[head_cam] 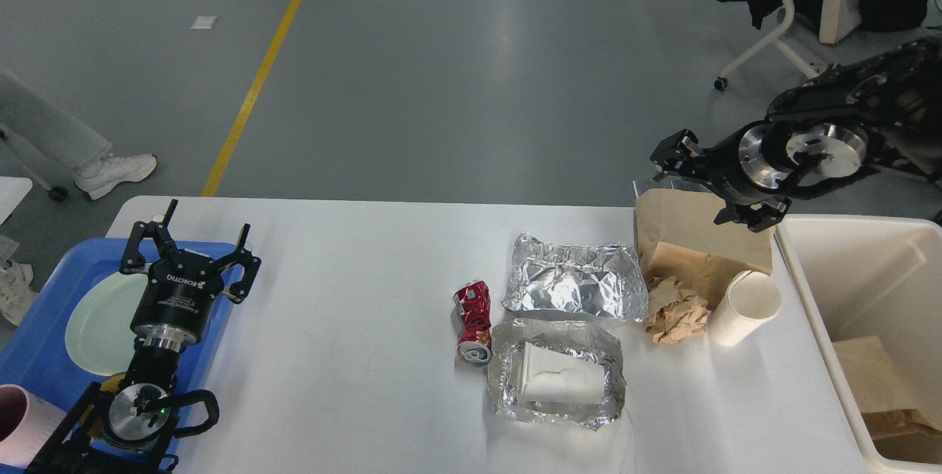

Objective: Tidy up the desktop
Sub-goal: 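Raise the right gripper and move it over the brown paper box, then grasp the brown paper box with the right gripper, then lift the paper box and carry it over the white bin, then release the paper box into the white bin with the right gripper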

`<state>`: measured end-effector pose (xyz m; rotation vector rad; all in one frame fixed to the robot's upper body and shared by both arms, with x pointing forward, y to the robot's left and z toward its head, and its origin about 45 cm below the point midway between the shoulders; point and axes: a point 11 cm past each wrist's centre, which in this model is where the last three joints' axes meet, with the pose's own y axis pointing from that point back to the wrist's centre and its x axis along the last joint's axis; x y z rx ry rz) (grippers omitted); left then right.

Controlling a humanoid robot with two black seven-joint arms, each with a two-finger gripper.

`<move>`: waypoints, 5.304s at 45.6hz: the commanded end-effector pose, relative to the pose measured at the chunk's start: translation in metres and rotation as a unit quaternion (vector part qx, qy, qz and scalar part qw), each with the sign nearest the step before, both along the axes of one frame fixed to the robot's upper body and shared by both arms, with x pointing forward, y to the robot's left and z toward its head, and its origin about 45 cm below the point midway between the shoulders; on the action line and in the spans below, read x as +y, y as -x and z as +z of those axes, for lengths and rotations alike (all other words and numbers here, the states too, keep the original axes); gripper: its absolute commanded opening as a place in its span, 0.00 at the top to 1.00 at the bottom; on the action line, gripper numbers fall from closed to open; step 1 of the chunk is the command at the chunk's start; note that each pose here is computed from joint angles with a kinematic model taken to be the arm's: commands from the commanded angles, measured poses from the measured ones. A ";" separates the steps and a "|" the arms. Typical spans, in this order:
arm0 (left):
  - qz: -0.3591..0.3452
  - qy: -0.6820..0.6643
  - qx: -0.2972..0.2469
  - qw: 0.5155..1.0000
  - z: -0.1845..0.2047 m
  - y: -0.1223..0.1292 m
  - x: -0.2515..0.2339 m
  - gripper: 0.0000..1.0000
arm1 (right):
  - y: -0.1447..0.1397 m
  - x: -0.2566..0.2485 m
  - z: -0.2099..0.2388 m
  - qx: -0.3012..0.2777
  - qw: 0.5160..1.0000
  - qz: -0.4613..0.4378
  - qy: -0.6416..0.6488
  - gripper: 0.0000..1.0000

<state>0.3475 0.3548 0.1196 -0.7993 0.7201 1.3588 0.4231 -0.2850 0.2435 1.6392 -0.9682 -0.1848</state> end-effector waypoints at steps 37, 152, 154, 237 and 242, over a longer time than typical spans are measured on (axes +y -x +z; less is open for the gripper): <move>0.001 0.000 0.000 1.000 0.000 0.001 0.000 0.04 | 0.000 -0.056 -0.166 -0.095 0.964 -0.236 -0.073 0.08; 0.000 -0.001 0.000 1.000 0.000 0.000 0.001 0.04 | 0.059 -0.065 0.145 0.145 0.961 0.138 0.192 1.00; 0.000 -0.001 0.000 1.000 0.000 0.000 0.001 0.04 | 0.068 -0.072 0.148 0.156 0.962 0.136 0.181 1.00; 0.001 -0.001 0.000 1.000 0.000 0.000 0.001 0.04 | 0.225 -0.317 -0.201 0.052 0.968 -0.105 0.224 1.00; 0.001 -0.001 0.000 1.000 0.000 0.000 0.001 0.04 | 0.222 -0.300 -0.217 0.051 0.970 -0.096 0.219 1.00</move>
